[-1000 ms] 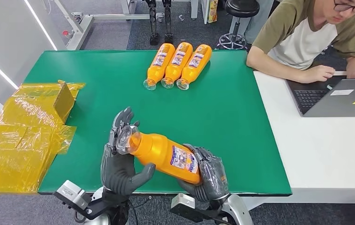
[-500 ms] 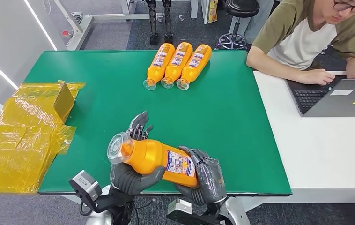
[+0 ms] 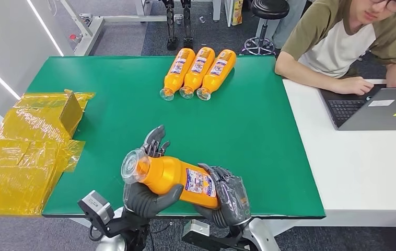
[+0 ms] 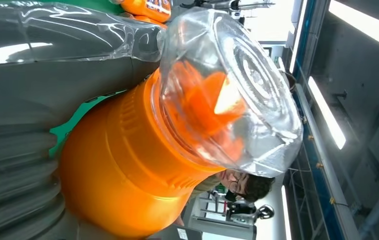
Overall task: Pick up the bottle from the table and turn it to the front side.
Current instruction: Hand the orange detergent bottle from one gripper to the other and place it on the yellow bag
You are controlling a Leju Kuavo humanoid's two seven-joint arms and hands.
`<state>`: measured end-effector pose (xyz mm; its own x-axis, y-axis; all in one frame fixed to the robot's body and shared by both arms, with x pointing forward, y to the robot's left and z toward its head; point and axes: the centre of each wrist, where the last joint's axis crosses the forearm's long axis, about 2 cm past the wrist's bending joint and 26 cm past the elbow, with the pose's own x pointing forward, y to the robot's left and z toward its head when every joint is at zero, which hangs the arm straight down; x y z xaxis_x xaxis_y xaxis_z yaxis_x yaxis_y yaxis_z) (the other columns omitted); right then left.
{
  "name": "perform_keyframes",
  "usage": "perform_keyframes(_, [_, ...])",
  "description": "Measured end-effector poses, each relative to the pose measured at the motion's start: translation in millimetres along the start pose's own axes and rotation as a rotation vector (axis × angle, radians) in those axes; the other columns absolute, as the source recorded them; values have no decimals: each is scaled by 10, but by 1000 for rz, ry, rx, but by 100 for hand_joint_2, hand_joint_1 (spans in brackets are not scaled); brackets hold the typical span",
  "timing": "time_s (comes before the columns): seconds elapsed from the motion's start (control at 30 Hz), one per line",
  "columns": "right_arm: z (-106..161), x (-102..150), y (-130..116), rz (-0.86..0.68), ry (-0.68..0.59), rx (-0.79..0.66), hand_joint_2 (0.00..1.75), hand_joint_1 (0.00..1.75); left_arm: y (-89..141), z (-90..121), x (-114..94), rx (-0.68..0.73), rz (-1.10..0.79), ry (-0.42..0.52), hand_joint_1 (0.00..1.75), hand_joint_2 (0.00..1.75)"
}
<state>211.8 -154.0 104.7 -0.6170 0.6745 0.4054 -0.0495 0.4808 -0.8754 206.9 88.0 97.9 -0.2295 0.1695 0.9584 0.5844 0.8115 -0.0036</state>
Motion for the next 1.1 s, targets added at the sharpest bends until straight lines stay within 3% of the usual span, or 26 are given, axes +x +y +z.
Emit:
perform_keyframes(0.53, [-30, 44, -4, 115, 23, 9, 175, 169, -41, 25, -9, -24, 16, 10, 175, 175])
perform_keyframes(0.57, [-35, 52, -5, 128, 26, 9, 175, 161, -44, 22, -7, -24, 16, 9, 175, 175])
perform_keyframes(0.7, [-51, 80, -7, 168, 36, 7, 175, 5, -50, 18, -5, -25, 18, 8, 175, 175])
perform_keyframes(0.93, [-13, 135, 35, 154, 40, -9, 175, 0, -48, 11, -1, -12, -18, 23, 175, 175])
perform_keyframes(1.1, [27, 221, 27, -84, 34, -126, 175, 0, -14, 2, 12, 102, -169, 43, 175, 175])
